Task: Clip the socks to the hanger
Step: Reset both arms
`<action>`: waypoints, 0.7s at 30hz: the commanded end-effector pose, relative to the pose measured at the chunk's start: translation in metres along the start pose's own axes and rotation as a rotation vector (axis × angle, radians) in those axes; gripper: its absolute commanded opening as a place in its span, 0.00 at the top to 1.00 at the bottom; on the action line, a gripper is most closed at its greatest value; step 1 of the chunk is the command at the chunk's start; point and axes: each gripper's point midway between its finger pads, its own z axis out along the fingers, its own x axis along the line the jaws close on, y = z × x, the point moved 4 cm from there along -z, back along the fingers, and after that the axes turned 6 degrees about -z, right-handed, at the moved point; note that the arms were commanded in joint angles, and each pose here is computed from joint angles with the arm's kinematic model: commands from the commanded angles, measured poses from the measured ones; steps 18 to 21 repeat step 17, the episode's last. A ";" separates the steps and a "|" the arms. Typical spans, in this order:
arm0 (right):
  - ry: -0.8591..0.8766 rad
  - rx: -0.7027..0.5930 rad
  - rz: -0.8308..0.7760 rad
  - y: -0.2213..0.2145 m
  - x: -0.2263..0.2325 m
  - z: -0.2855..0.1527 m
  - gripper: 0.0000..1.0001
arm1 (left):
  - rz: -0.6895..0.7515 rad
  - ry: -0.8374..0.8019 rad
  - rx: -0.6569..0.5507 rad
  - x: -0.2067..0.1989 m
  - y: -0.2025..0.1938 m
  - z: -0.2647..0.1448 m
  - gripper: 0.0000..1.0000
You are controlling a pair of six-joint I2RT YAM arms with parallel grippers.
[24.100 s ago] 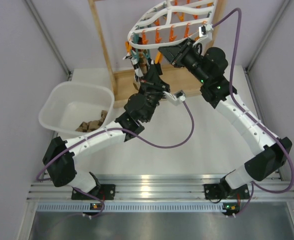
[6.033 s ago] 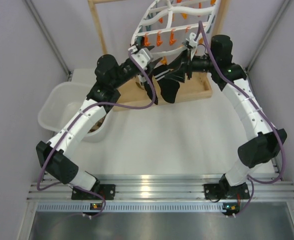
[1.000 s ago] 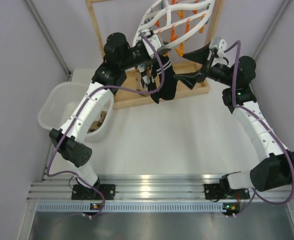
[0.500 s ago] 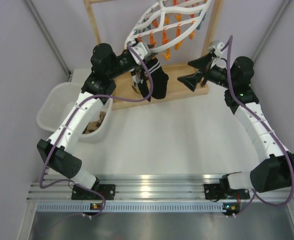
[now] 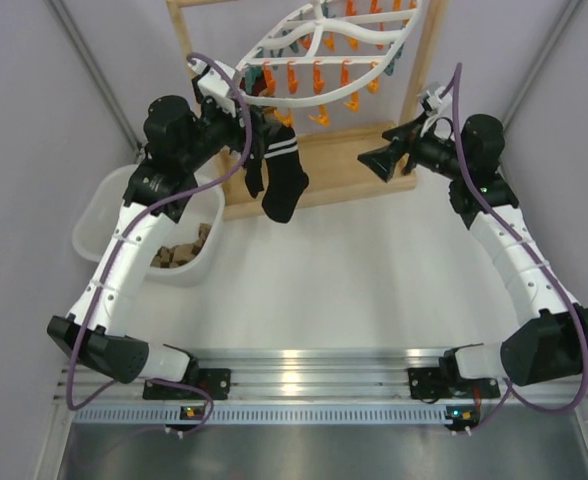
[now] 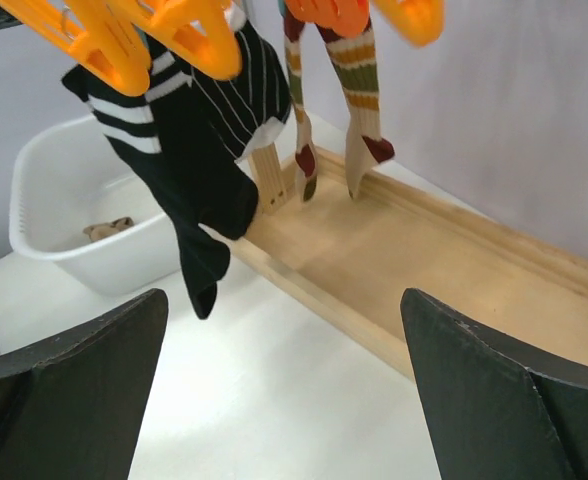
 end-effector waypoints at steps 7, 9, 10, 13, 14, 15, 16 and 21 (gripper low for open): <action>-0.177 0.176 0.067 -0.042 0.000 -0.039 0.00 | -0.345 0.342 0.577 0.035 -0.133 -0.081 0.02; -0.210 0.215 0.068 -0.056 -0.001 -0.046 0.00 | -0.311 0.423 0.657 0.043 -0.155 -0.099 0.02; -0.213 0.233 0.068 -0.062 0.001 -0.050 0.00 | -0.301 0.448 0.684 0.045 -0.162 -0.104 0.02; -0.243 0.246 0.065 -0.075 0.005 -0.060 0.00 | -0.259 0.506 0.743 0.049 -0.178 -0.123 0.03; -0.244 0.239 0.060 -0.074 0.008 -0.064 0.00 | -0.250 0.502 0.721 0.047 -0.174 -0.129 0.05; -0.246 0.249 0.068 -0.081 0.010 -0.066 0.00 | -0.251 0.497 0.723 0.045 -0.179 -0.133 0.05; -0.250 0.248 0.071 -0.082 0.012 -0.068 0.00 | -0.249 0.496 0.695 0.045 -0.175 -0.134 0.05; -0.250 0.245 0.069 -0.084 0.015 -0.070 0.00 | -0.252 0.503 0.669 0.043 -0.169 -0.138 0.03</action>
